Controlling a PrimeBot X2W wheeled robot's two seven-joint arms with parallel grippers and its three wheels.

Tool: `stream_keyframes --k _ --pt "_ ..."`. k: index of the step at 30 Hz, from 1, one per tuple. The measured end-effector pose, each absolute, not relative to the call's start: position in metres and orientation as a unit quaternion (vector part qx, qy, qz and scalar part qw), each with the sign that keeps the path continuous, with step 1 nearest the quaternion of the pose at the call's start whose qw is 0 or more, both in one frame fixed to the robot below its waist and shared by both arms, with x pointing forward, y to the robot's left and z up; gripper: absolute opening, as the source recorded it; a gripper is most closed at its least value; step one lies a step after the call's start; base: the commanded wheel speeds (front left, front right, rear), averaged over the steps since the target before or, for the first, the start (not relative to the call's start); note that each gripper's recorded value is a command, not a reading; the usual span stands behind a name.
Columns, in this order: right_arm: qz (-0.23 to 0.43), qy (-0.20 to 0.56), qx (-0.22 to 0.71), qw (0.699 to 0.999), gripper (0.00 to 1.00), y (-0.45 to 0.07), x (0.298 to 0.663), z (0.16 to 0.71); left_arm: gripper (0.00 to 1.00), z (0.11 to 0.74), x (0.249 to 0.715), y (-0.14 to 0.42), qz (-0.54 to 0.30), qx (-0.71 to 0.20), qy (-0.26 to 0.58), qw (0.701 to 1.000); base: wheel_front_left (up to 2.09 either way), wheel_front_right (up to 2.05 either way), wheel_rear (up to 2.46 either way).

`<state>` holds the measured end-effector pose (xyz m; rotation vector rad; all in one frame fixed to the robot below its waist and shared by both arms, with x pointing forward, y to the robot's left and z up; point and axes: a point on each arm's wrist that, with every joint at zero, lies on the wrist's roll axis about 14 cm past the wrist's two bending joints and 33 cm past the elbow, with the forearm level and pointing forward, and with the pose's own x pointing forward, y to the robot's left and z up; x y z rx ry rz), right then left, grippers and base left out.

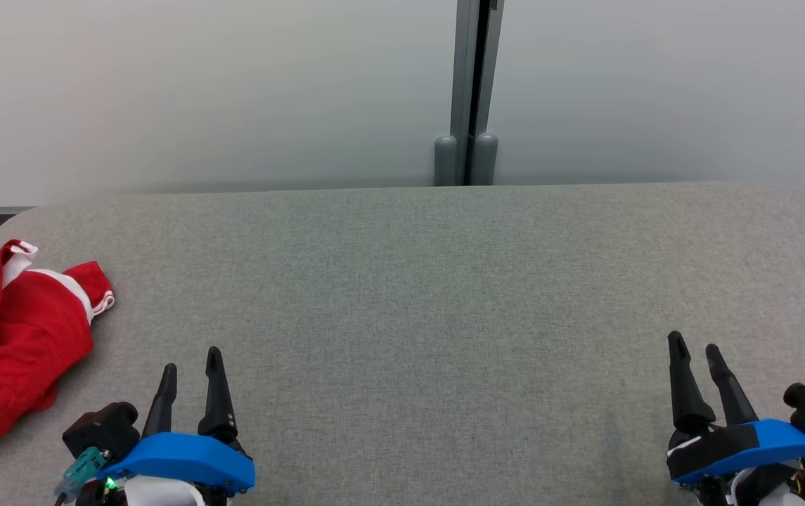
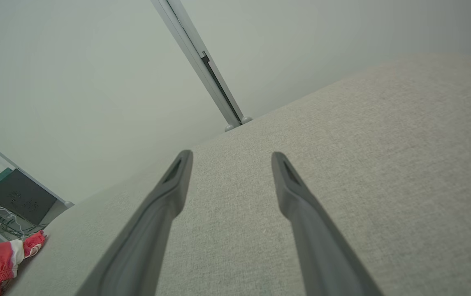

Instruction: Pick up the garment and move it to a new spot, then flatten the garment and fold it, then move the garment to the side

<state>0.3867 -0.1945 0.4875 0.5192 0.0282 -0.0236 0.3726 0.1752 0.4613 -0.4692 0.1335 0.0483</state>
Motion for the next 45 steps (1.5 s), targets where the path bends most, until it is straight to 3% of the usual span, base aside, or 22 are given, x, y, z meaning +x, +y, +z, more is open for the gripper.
stream_keyframes --k 45 --pt "0.028 0.013 0.048 0.998 1.0 -0.18 0.381 0.479 1.0 0.459 0.36 0.168 0.001 -0.032 0.045 0.998 0.0 0.0 0.0"
